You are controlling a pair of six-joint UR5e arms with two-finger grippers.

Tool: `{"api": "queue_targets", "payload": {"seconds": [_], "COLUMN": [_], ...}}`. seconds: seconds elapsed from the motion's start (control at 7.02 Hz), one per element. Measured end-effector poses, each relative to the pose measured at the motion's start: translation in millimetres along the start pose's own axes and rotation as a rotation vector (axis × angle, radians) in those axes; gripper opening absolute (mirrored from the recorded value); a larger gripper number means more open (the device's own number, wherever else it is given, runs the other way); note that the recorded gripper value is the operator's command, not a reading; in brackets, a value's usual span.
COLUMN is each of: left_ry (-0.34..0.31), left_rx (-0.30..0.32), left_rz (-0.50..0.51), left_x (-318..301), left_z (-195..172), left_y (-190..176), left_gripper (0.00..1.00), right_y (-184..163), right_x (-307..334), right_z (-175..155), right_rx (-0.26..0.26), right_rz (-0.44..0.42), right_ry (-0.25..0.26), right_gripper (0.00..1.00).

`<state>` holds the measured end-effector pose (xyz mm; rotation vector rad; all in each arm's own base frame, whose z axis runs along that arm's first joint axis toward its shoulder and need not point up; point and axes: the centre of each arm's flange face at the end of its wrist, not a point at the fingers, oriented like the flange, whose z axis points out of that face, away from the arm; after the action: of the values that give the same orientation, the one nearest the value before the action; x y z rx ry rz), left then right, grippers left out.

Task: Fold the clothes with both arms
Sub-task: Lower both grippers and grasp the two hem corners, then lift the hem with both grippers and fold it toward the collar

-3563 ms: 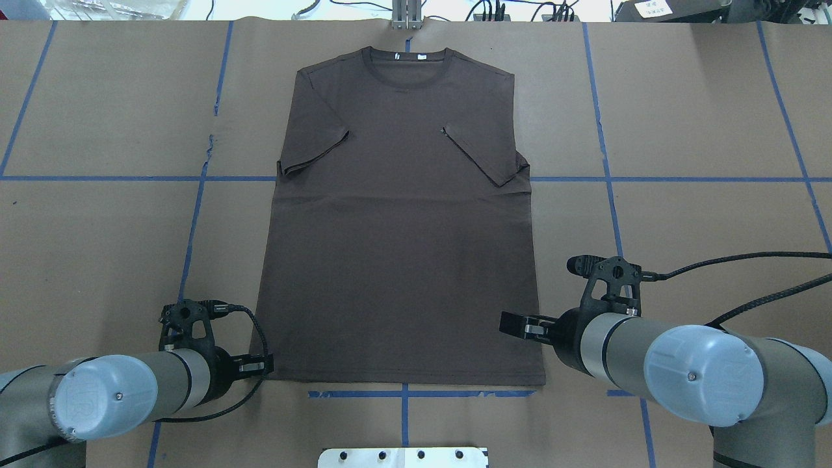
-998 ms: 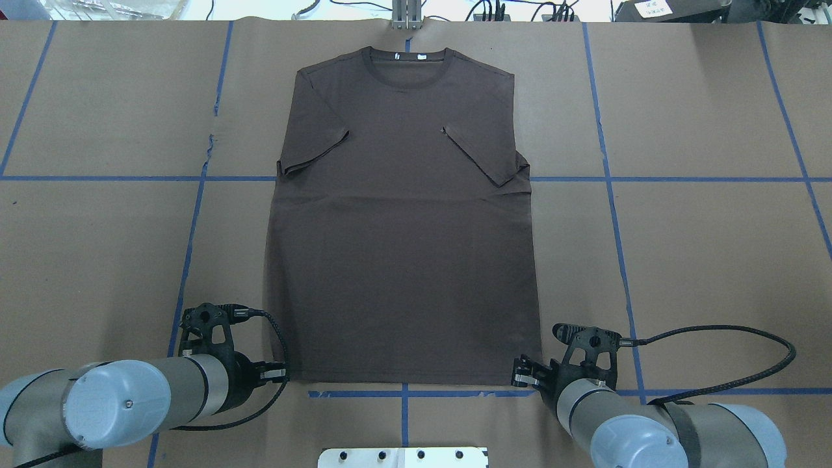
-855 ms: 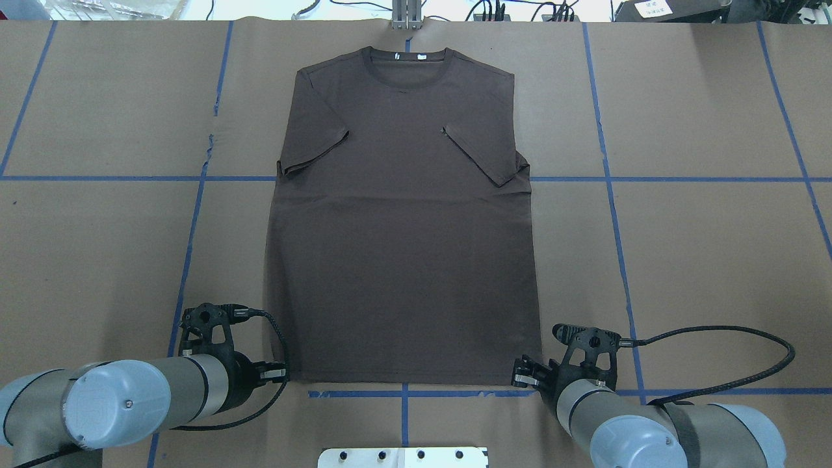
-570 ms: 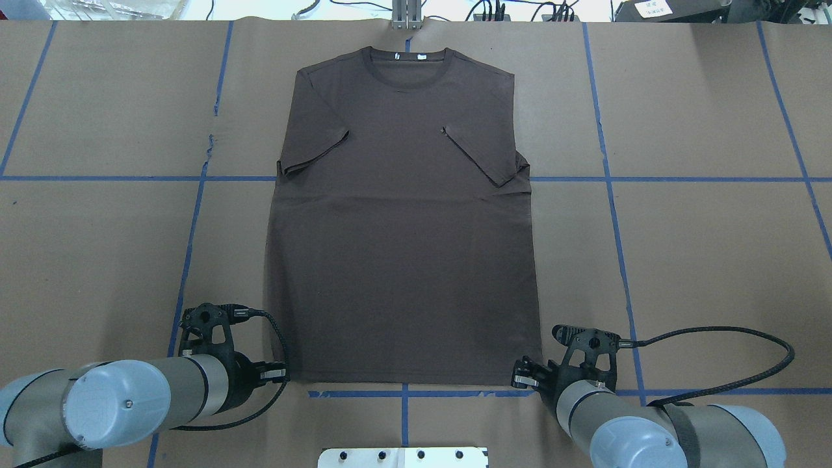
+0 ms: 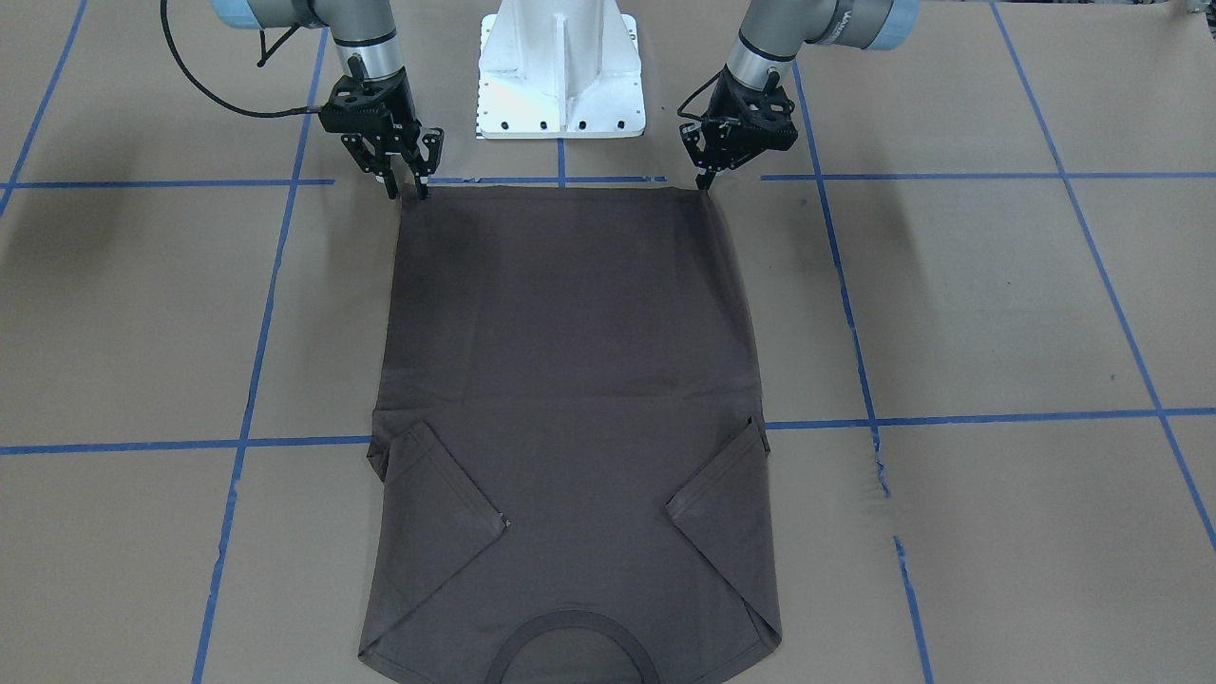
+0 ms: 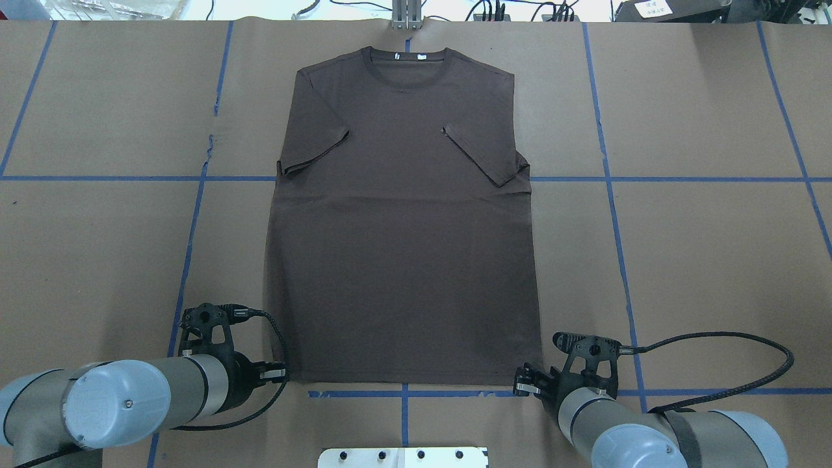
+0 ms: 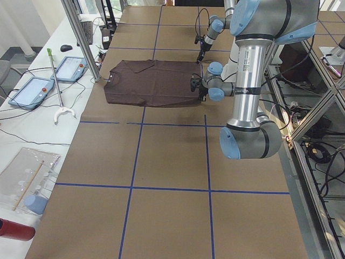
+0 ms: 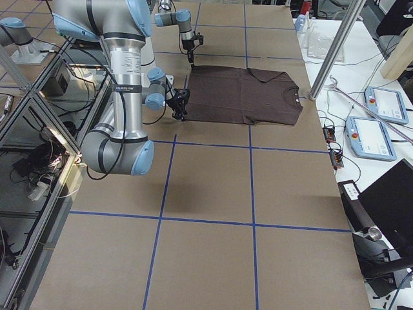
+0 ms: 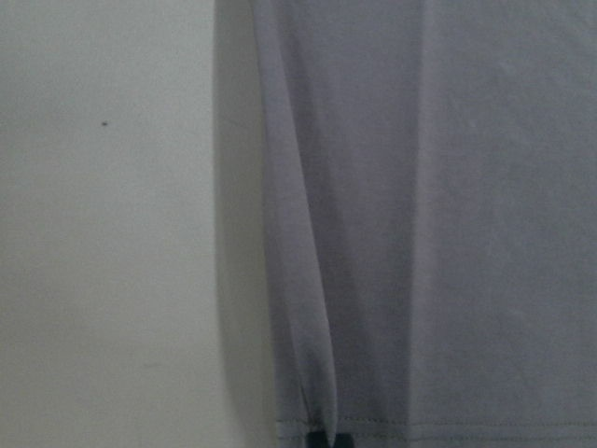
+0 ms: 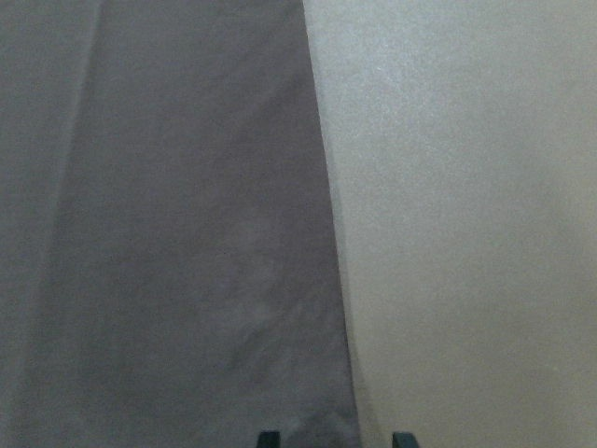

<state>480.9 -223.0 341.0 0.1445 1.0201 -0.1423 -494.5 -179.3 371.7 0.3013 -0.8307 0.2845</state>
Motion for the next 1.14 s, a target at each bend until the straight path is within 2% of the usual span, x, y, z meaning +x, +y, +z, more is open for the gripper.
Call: {"api": "queue_targets", "payload": {"seconds": [0.14,0.86,1.14], "left_ry": [0.0,0.001,0.024], "left_rx": [-0.001,-0.001,0.003], "left_rz": [0.0,-0.002,-0.006], "left_x": [0,0,13], "left_z": [0,1,-12], "left_y": [0,0,-2], "left_gripper": [0.0,0.0,0.0], "right_y": [1,2,-8], "right_x": [2,-3,-9], "right_z": [1,-3,-26], "right_rx": [-0.001,0.001,-0.009], "right_rz": [-0.002,-0.002,0.008], "right_ry": [0.003,-0.009,-0.044], "right_gripper": [0.0,0.0,0.0]}}
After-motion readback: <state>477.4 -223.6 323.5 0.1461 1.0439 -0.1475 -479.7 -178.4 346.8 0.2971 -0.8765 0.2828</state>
